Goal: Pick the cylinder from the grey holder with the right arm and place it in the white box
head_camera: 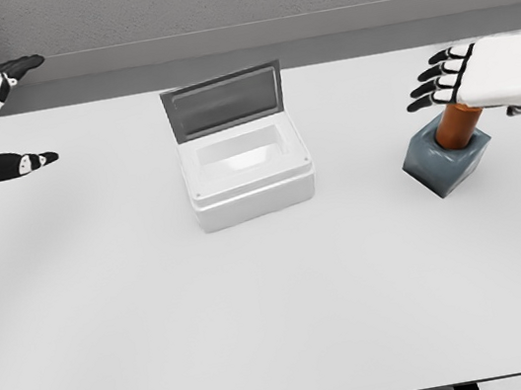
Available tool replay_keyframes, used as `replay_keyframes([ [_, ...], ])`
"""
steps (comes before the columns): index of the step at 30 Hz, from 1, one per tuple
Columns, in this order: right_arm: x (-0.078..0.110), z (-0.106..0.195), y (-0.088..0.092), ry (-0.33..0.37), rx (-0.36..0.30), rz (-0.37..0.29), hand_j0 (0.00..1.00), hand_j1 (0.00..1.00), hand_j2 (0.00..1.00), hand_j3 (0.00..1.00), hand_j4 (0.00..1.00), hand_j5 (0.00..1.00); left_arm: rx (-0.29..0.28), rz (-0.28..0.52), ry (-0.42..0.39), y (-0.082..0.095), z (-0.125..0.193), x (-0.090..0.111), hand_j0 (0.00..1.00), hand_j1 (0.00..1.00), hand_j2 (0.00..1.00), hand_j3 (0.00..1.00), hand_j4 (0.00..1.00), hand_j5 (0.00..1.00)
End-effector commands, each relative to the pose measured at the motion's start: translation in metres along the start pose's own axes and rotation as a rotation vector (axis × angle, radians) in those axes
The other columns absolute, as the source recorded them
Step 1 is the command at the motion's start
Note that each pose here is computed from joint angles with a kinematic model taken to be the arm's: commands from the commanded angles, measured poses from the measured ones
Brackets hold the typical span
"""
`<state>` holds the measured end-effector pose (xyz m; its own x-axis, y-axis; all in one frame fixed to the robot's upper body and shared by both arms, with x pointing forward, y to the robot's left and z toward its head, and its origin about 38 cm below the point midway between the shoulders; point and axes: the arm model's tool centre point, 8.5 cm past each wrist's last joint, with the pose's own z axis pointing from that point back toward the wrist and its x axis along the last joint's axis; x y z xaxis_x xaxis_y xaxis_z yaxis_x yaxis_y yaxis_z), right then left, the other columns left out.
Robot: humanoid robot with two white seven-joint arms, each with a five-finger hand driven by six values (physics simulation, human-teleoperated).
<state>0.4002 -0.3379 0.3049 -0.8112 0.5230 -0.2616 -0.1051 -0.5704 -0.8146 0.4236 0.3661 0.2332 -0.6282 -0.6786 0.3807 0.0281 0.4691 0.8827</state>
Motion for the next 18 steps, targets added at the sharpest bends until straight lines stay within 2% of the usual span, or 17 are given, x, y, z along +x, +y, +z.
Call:
replay_keyframes([
  [1,-0.002,-0.012,0.007,-0.007,0.039,-0.028,1.0,1.0,1.0,1.0,1.0,1.0,0.008,0.011,-0.003,-0.001,-0.001,0.001,1.0,1.0,1.0,1.0,1.0,1.0],
  [2,-0.004,-0.012,0.0,-0.004,0.025,-0.015,1.0,1.0,1.0,1.0,1.0,1.0,0.01,0.012,-0.006,-0.001,-0.002,0.002,1.0,1.0,1.0,1.0,1.0,1.0],
  [7,-0.018,-0.018,-0.011,0.017,-0.014,-0.035,0.99,0.99,0.99,0.99,0.99,0.99,0.014,0.052,-0.009,-0.018,-0.004,0.005,1.0,1.0,1.0,1.0,1.0,1.0],
  [10,-0.023,-0.025,-0.005,0.021,-0.013,-0.063,0.99,0.99,0.99,0.99,0.99,0.99,0.002,0.071,0.005,-0.028,0.001,0.003,1.0,1.0,1.0,1.0,1.0,1.0],
  [12,-0.025,-0.027,0.004,0.026,0.014,-0.078,0.99,0.99,0.99,0.99,0.99,0.99,-0.001,0.07,0.006,-0.028,0.002,0.003,1.0,1.0,1.0,1.0,1.0,1.0],
  [16,-0.023,-0.03,0.011,0.022,0.041,-0.072,0.99,0.99,0.99,0.99,0.99,0.99,0.004,0.073,-0.004,-0.027,0.001,0.005,1.0,1.0,1.0,1.0,1.0,1.0],
  [18,-0.023,-0.03,0.013,0.023,0.052,-0.068,0.99,0.99,0.99,0.99,0.99,0.99,-0.009,0.08,0.005,-0.033,0.007,0.005,1.0,1.0,1.0,1.0,1.0,1.0],
])
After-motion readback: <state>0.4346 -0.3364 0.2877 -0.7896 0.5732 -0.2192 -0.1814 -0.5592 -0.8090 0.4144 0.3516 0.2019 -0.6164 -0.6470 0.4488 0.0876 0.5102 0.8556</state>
